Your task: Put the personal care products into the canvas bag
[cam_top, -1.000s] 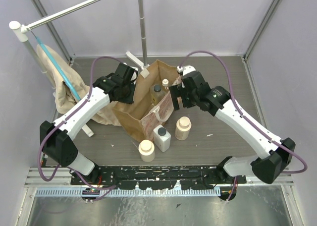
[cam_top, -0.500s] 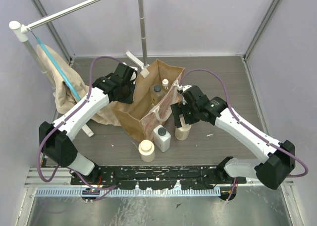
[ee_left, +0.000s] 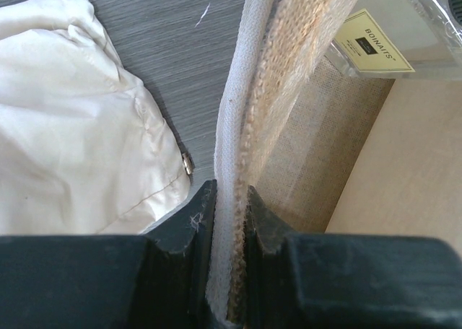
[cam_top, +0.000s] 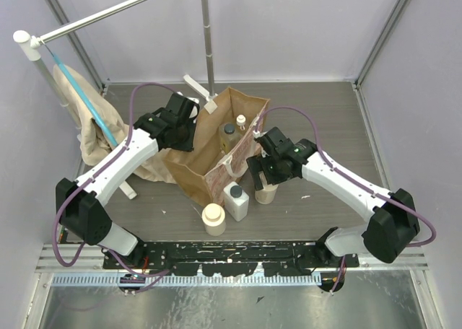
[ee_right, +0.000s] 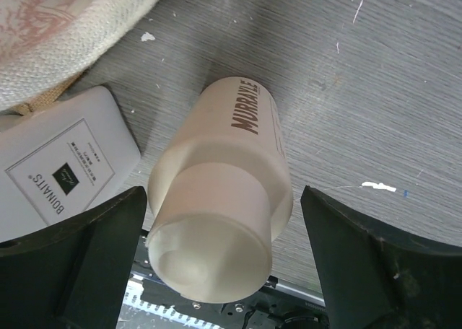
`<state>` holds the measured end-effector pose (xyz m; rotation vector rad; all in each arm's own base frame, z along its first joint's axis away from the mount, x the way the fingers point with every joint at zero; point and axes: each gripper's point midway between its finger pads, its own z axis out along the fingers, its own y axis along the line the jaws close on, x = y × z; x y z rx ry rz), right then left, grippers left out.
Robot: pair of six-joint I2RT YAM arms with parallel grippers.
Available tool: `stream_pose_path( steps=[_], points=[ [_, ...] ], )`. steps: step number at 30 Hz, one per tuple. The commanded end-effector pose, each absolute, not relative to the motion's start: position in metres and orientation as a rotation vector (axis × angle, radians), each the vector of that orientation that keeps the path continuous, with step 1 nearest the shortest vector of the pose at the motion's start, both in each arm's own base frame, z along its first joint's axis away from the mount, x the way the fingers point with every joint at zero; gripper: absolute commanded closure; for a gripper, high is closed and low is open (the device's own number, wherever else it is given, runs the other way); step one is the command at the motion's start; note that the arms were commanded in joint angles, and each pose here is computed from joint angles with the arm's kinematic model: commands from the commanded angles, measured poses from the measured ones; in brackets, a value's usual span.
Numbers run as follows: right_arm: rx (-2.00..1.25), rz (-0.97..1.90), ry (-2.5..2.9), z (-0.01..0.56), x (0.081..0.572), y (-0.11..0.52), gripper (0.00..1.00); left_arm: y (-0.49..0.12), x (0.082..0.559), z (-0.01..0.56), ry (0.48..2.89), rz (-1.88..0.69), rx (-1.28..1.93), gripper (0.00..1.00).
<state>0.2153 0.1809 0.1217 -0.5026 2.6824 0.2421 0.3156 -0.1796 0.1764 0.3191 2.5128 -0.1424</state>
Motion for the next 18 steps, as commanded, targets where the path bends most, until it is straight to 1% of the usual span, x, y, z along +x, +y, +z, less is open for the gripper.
stream_pose_path(
  steps=[1,6,15,17,18],
  points=[
    [-0.503,0.201,2.673,0.12,0.217,0.176,0.07,-0.171,0.312,0.174,2.518,-0.12,0.287,0.95],
    [-0.496,0.207,2.663,0.113,0.221,0.179,0.15,-0.173,0.312,0.171,2.523,-0.13,0.285,0.95],
    [-0.497,0.192,2.678,0.105,0.223,0.179,0.18,-0.172,0.315,0.171,2.519,-0.114,0.291,0.95],
    [-0.498,0.188,2.677,0.105,0.224,0.179,0.23,-0.173,0.315,0.172,2.517,-0.118,0.289,0.95],
    [-0.497,0.183,2.676,0.107,0.224,0.179,0.28,-0.173,0.316,0.172,2.516,-0.118,0.288,0.95]
  ],
)
